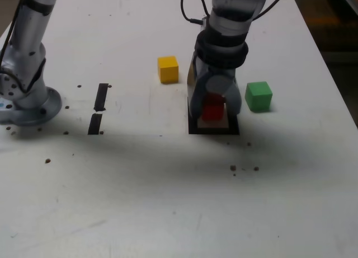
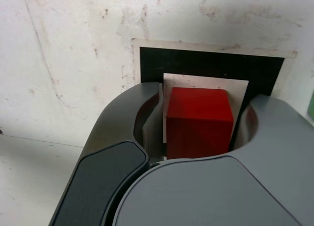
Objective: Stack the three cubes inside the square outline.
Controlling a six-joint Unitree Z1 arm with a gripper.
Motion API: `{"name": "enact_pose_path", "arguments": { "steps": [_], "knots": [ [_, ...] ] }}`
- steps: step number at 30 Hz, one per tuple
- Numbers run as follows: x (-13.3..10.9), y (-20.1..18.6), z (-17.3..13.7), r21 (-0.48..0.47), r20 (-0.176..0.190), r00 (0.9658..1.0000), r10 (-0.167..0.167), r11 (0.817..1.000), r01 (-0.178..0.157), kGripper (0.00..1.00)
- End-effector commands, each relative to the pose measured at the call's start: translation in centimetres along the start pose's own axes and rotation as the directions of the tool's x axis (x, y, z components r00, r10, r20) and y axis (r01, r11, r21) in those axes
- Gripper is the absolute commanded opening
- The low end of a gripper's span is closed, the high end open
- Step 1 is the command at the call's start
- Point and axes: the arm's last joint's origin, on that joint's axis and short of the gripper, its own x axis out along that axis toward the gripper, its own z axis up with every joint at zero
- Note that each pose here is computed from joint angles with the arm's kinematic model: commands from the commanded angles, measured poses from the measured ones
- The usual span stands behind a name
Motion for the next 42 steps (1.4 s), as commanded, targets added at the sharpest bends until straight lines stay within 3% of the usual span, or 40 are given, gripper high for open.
{"name": "enact_pose_path", "arguments": {
  "steps": [1, 8, 11, 14, 19, 24, 30, 42],
  "knots": [
    [-0.9, 0.0, -0.4, 0.007, 0.021, 0.9998, -0.001, 1.000, 0.001, 0.96],
    [-5.6, 0.4, -3.3, 0.041, 0.048, 0.9988, 0.012, 0.999, -0.014, 1.00],
    [-7.9, 1.6, -5.5, 0.024, 0.030, 0.9988, 0.040, 0.999, -0.040, 1.00],
    [-8.6, 3.7, -7.3, -0.034, -0.002, 0.9987, 0.050, 0.998, -0.050, 1.00],
    [-7.1, 7.0, -9.1, -0.191, -0.053, 0.9979, 0.036, 0.980, -0.046, 1.00],
    [-4.8, 9.0, -9.6, -0.289, -0.037, 0.9991, 0.019, 0.957, -0.029, 1.00],
    [-2.1, 10.1, -9.5, -0.297, -0.044, 0.9990, -0.010, 0.955, -0.004, 0.96],
    [1.2, 10.9, -7.7, -0.272, -0.101, 0.9949, 0.001, 0.962, -0.028, 0.85]
  ]
}}
